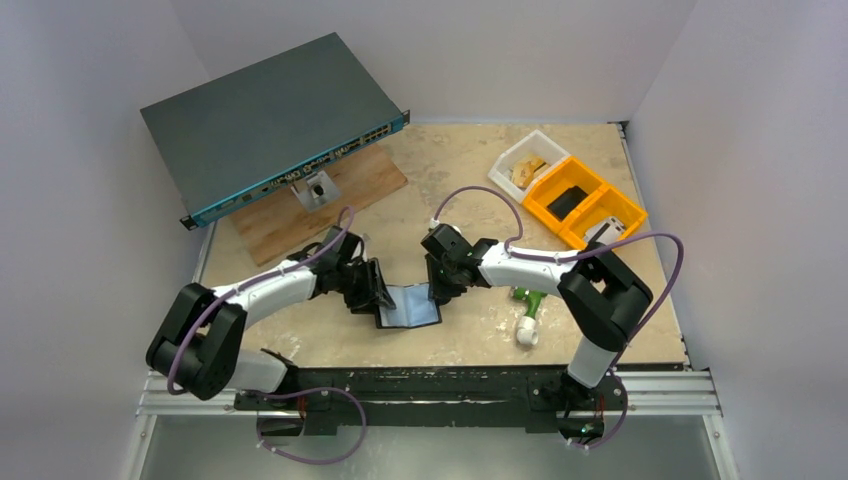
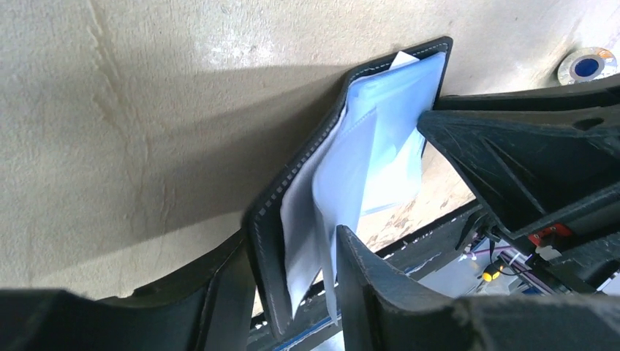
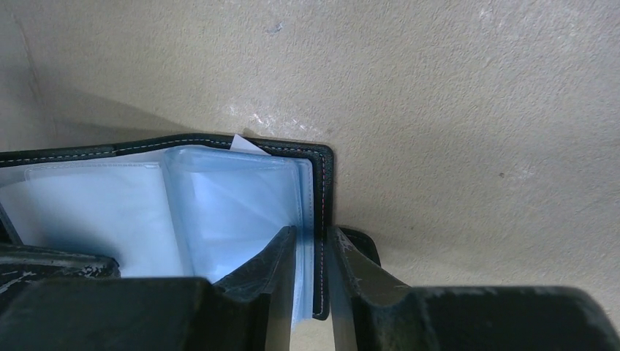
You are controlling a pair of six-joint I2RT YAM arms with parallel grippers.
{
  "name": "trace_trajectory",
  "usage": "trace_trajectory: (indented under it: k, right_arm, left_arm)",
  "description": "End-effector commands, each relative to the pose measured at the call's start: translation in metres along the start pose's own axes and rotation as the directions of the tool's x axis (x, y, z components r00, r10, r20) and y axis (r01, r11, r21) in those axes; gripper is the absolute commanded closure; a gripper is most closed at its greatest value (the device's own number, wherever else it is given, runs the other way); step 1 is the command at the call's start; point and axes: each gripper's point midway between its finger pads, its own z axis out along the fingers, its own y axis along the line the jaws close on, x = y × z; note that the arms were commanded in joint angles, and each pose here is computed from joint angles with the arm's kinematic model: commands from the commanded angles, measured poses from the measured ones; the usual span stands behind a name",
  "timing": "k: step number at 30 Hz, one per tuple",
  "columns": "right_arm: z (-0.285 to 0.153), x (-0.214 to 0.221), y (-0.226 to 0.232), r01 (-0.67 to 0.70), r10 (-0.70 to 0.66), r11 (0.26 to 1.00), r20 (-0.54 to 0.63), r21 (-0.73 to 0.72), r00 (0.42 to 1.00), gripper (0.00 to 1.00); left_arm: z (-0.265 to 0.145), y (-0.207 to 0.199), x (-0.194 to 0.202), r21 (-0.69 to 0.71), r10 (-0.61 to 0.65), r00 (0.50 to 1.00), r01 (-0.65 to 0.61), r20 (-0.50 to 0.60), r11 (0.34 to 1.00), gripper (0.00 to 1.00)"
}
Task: Take the credit cards out of the card holder
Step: Close the card holder at the center of the board.
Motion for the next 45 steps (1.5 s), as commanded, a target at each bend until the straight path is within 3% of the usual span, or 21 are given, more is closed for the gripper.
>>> trace_trajectory:
  k: [1, 5, 12, 19, 28, 45]
  right_arm:
    - [0.007, 0.015, -0.005, -0.009, 0.009, 1.000, -0.050, 0.015, 0.999, 0.79]
    - [0.006, 0.013, 0.006, -0.025, 0.024, 0.999, -0.049, -0.031, 0.998, 0.76]
    - [0.003, 0.010, 0.027, -0.059, 0.053, 0.992, -0.057, -0.114, 0.997, 0.69]
    - [0.000, 0.006, 0.043, -0.093, 0.084, 0.980, -0.058, -0.177, 0.995, 0.68]
    - [-0.007, 0.000, 0.052, -0.129, 0.122, 0.968, -0.044, -0.215, 0.992, 0.67]
    - [-0.053, -0.024, 0.045, -0.137, 0.152, 0.974, 0.073, -0.179, 0.986, 0.67]
  left_arm:
    - [-0.015, -0.017, -0.009, 0.018, 0.043, 0.998, -0.044, 0.048, 0.999, 0.60]
    - [-0.018, -0.022, -0.008, 0.018, 0.065, 0.997, -0.066, 0.047, 0.998, 0.69]
    - [-0.023, -0.035, -0.007, 0.028, 0.094, 0.995, -0.096, 0.044, 0.995, 0.73]
    - [-0.028, -0.049, -0.008, 0.038, 0.124, 0.991, -0.126, 0.048, 0.991, 0.57]
    - [-0.025, -0.066, -0.009, 0.067, 0.146, 0.989, -0.148, 0.038, 0.987, 0.47]
    - [-0.024, -0.081, -0.011, 0.111, 0.149, 0.988, -0.151, 0.026, 0.982, 0.44]
